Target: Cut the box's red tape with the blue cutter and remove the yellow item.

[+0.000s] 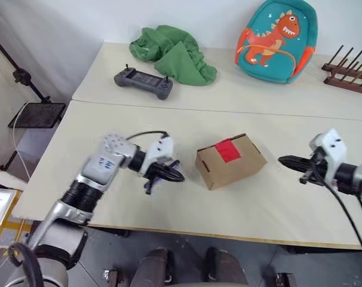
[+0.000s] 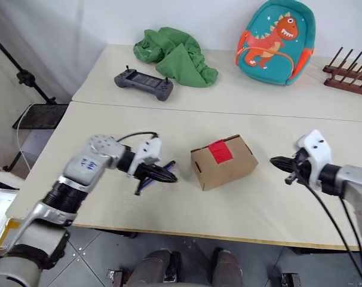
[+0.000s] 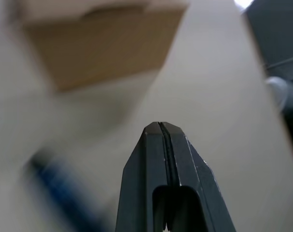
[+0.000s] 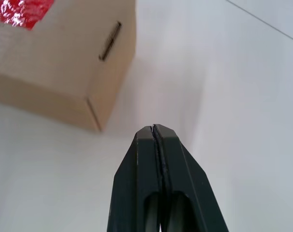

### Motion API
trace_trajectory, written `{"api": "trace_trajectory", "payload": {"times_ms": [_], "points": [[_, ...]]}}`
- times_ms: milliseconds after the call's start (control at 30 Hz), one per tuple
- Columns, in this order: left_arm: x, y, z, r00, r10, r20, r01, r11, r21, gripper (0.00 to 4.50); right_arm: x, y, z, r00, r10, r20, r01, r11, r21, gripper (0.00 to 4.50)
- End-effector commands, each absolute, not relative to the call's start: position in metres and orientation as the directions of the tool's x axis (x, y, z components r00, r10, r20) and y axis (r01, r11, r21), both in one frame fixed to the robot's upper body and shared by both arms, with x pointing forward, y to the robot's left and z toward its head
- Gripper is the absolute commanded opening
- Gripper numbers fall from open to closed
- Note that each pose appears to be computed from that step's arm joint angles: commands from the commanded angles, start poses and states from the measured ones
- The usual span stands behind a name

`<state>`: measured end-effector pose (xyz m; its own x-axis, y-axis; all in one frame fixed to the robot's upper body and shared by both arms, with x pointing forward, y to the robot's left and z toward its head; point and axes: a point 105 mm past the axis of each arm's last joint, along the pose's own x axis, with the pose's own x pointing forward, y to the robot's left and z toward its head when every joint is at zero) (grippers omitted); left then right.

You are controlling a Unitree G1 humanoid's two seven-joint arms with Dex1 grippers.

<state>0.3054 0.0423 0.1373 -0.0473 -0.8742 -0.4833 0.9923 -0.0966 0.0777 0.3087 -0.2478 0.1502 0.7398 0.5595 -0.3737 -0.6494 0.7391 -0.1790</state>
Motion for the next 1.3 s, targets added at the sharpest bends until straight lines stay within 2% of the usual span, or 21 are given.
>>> {"api": "trace_trajectory", "payload": {"times_ms": [33,200,300,367,467,667,767,1067,1300], "points": [[0.317,0.029,0.151,0.040,-0.890,-0.455,0.986,-0.037,0.160,0.00,0.315,-0.246,0.155,0.750,0.568,-0.339,-0.650,0.728,-0.218,0.03],[0.336,0.016,0.148,0.138,-0.885,-0.445,0.971,0.033,0.235,0.00,0.297,-0.232,0.148,0.643,0.659,-0.390,-0.742,0.662,-0.105,0.03],[0.344,0.007,0.154,0.171,-0.898,-0.406,0.960,0.060,0.272,0.00,0.254,-0.221,0.148,0.475,0.761,-0.442,-0.838,0.544,0.037,0.03],[0.350,-0.002,0.157,0.186,-0.904,-0.384,0.955,0.075,0.286,0.00,0.236,-0.221,0.149,0.426,0.777,-0.463,-0.850,0.519,0.090,0.03],[0.356,-0.016,0.157,0.200,-0.911,-0.360,0.950,0.089,0.301,0.00,0.227,-0.222,0.150,0.430,0.772,-0.467,-0.835,0.537,0.118,0.03],[0.358,-0.025,0.154,0.200,-0.914,-0.354,0.947,0.087,0.310,0.00,0.228,-0.230,0.144,0.487,0.726,-0.486,-0.801,0.593,0.082,0.03],[0.359,-0.026,0.152,0.206,-0.911,-0.357,0.946,0.092,0.311,0.00,0.227,-0.232,0.139,0.484,0.718,-0.500,-0.799,0.595,0.082,0.03],[0.385,-0.052,0.156,0.300,-0.894,-0.333,0.915,0.171,0.364,0.00,0.223,-0.206,0.126,0.438,0.764,-0.474,-0.831,0.545,0.110,0.03],[0.397,-0.028,0.165,0.373,-0.872,-0.317,0.866,0.204,0.455,0.00,0.217,-0.218,0.129,0.490,0.730,-0.477,-0.797,0.596,0.093,0.03]]}}
